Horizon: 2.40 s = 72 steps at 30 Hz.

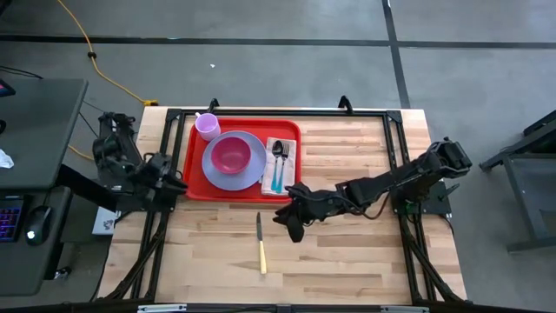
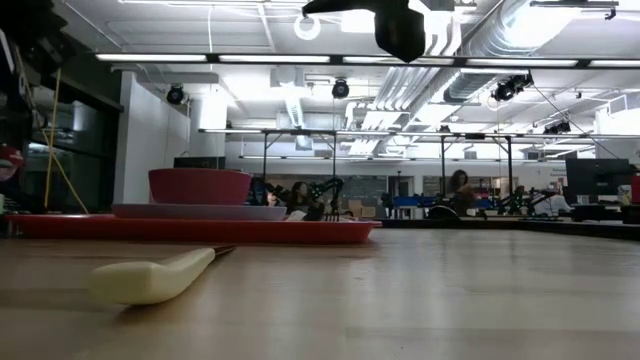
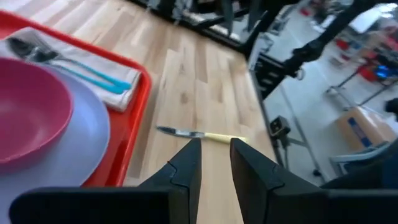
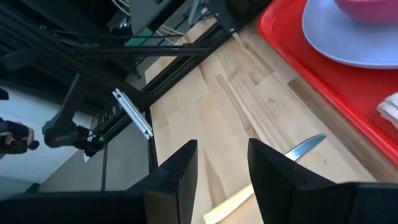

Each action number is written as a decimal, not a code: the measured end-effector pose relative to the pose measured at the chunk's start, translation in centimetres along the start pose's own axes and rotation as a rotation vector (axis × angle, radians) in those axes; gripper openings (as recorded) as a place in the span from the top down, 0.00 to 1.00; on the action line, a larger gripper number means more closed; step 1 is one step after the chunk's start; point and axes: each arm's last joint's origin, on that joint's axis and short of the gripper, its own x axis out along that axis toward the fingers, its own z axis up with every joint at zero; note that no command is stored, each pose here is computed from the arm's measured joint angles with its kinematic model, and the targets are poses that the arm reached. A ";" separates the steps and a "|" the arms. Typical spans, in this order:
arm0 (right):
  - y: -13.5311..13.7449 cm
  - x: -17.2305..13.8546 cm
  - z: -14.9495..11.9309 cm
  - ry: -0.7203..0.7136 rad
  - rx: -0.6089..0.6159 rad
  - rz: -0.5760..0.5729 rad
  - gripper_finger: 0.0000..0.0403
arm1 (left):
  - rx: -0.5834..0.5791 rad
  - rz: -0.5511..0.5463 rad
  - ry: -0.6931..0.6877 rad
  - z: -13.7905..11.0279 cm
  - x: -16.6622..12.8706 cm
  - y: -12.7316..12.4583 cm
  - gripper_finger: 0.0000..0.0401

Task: Set up tray
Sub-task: Put the yellow knife on top of the brown napkin on the left side of the blue fork on the red tray

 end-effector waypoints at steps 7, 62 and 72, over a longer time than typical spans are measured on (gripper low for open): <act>0.3 -0.1 -0.3 -0.045 0.010 -0.028 0.71 | 0.005 -0.109 -0.027 -1.6 0.2 1.4 0.71; 0.6 13.3 -1.9 0.405 0.348 -0.267 0.76 | 0.221 -0.569 0.121 -6.4 4.0 -1.3 0.71; 1.2 13.6 -1.4 0.362 0.299 -0.186 0.76 | 0.228 -0.593 0.145 -6.5 3.9 -1.3 0.71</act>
